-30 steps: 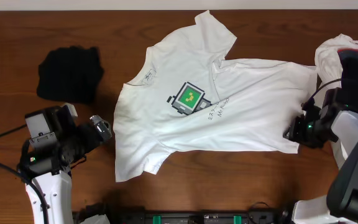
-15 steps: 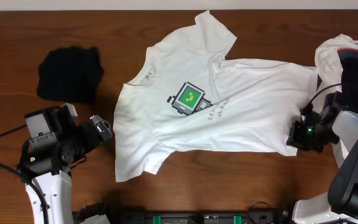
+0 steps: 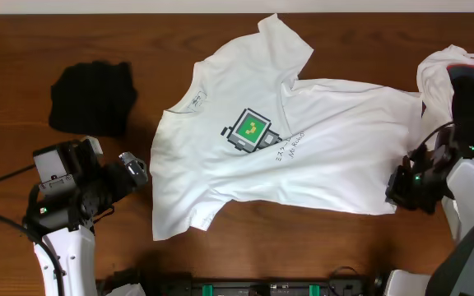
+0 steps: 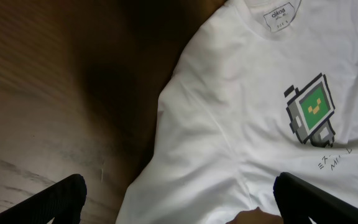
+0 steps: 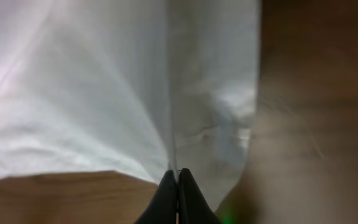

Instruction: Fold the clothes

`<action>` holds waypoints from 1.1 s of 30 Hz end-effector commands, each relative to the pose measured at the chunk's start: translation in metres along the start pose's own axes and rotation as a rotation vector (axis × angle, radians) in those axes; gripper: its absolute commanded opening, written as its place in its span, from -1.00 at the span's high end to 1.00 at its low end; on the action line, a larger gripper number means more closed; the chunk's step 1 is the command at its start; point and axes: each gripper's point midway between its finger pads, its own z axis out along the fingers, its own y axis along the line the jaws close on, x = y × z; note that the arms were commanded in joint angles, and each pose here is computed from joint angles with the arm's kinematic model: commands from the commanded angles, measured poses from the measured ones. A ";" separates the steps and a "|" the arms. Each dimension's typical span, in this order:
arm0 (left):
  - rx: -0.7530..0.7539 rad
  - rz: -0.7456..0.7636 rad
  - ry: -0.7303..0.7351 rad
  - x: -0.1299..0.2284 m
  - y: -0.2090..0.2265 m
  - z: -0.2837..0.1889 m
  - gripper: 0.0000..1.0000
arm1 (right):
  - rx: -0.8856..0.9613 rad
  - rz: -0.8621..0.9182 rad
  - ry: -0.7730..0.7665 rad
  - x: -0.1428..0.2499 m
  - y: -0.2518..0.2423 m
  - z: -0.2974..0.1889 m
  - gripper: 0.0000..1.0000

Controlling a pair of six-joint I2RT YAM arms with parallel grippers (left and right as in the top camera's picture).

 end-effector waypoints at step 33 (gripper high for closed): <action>0.045 0.056 -0.118 -0.030 -0.013 -0.005 -0.96 | 0.432 0.559 0.018 0.052 -0.080 0.019 0.97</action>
